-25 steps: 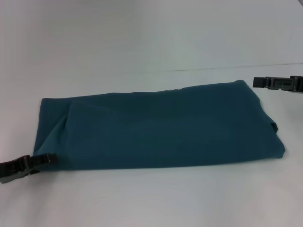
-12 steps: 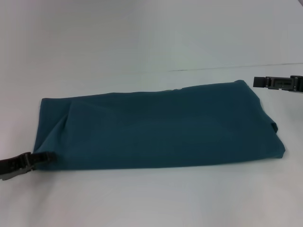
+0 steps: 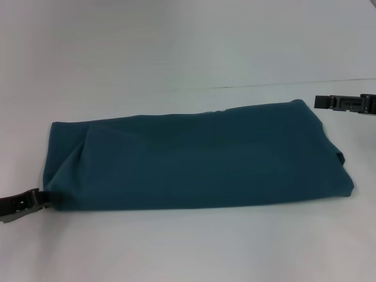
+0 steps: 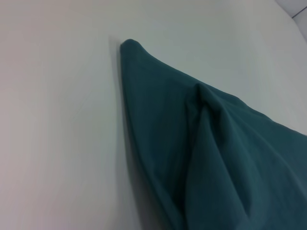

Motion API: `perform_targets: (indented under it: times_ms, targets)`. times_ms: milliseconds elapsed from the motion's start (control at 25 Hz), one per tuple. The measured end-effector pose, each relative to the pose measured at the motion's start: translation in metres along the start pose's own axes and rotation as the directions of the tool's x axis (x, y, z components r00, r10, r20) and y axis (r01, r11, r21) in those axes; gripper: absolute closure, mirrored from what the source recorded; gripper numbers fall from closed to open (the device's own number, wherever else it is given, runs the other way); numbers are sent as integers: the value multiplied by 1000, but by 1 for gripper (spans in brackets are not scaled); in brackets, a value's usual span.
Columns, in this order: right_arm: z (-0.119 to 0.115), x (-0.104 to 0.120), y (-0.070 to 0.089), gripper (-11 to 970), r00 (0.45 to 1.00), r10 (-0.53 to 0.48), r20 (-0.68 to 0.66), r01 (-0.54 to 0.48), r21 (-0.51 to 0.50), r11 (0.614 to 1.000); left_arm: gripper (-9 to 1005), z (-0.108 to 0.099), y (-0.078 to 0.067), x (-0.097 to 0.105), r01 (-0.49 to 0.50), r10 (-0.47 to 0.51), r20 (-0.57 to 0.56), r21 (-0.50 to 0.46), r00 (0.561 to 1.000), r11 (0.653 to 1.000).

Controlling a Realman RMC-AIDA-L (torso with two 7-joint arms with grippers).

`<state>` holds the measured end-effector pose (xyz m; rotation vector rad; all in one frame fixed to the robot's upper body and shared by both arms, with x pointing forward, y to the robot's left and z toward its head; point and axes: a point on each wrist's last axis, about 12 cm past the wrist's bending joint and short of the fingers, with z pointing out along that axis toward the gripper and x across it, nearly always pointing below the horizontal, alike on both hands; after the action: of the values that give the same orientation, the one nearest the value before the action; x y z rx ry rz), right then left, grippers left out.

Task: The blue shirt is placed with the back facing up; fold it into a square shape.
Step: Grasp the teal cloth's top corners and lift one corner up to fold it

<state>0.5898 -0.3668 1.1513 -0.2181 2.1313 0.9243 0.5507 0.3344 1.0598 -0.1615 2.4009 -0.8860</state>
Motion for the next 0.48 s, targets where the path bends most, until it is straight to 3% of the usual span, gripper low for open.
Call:
perform_targets:
  times_ms: [80,200,400,480]
  targets:
    - [0,0,0,44,1000,0,0,0,0,1000,596,0,1,0,1,-1,2,-5,1000,1000]
    - [1,1,0,45,1000,2,-1,-2,-2,1000,825,-1,2,0,2,-2,4,-9,1000,1000]
    - [5,6,1,46,1000,1,-3,-1,-10,1000,978,-4,3,0,-8,8,11,-10,1000,1000]
    - [7,8,2,47,1000,5,-3,-5,-10,1000,976,-6,4,-1,-14,14,17,-11,1000,1000]
